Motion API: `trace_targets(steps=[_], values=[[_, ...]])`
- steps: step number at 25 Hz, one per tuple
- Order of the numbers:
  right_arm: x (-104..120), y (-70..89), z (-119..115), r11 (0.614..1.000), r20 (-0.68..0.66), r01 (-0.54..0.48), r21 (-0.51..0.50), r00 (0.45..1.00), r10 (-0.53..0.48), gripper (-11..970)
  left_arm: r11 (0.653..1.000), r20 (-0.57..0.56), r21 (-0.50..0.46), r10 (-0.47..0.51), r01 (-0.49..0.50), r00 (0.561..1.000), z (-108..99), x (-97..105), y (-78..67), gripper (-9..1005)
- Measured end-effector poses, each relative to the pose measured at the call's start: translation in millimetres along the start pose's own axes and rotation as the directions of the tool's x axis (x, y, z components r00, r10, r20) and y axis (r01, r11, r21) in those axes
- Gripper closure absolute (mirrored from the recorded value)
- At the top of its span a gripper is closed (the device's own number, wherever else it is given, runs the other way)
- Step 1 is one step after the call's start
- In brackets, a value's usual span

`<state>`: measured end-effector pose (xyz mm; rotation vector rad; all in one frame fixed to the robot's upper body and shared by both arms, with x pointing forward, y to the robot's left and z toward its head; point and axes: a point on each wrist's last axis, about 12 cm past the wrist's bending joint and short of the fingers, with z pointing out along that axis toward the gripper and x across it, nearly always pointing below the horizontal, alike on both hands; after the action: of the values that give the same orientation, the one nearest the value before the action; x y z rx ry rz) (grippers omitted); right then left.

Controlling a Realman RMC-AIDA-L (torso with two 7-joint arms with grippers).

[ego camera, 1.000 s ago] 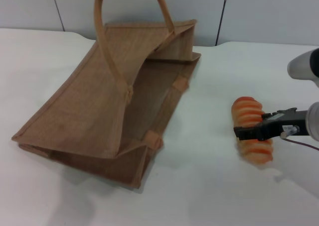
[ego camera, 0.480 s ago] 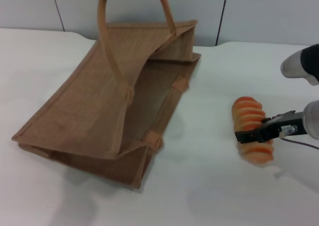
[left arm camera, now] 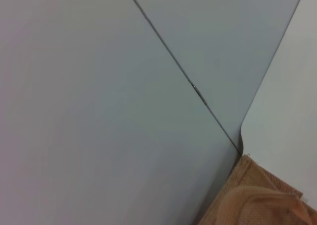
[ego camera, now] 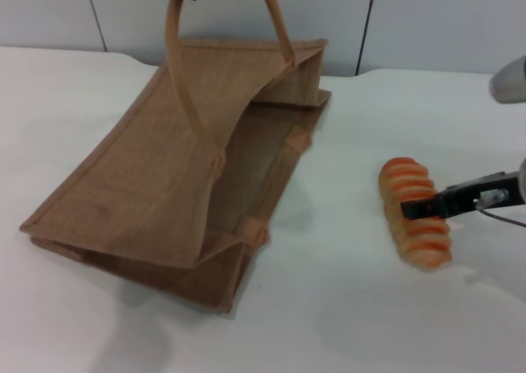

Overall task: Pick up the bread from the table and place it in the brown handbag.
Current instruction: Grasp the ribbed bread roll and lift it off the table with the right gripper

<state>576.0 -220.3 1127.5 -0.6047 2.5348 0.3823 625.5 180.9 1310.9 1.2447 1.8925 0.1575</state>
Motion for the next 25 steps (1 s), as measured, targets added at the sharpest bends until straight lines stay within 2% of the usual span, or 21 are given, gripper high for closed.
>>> trace_targets(steps=[6, 25], values=[[6, -5.2, 8, 0.997, -0.045, -0.065, -0.041, 0.997, 0.063, 75, 1.0, -0.034, -0.001, 0.027, -0.027, 0.999, 6, -6, -4.9, 873], [7, -7.0, 24, 0.995, -0.067, -0.074, -0.065, 0.995, 0.069, 77, 0.999, -0.065, 0.032, 0.01, -0.008, 0.998, 17, -2, -8.0, 874]])
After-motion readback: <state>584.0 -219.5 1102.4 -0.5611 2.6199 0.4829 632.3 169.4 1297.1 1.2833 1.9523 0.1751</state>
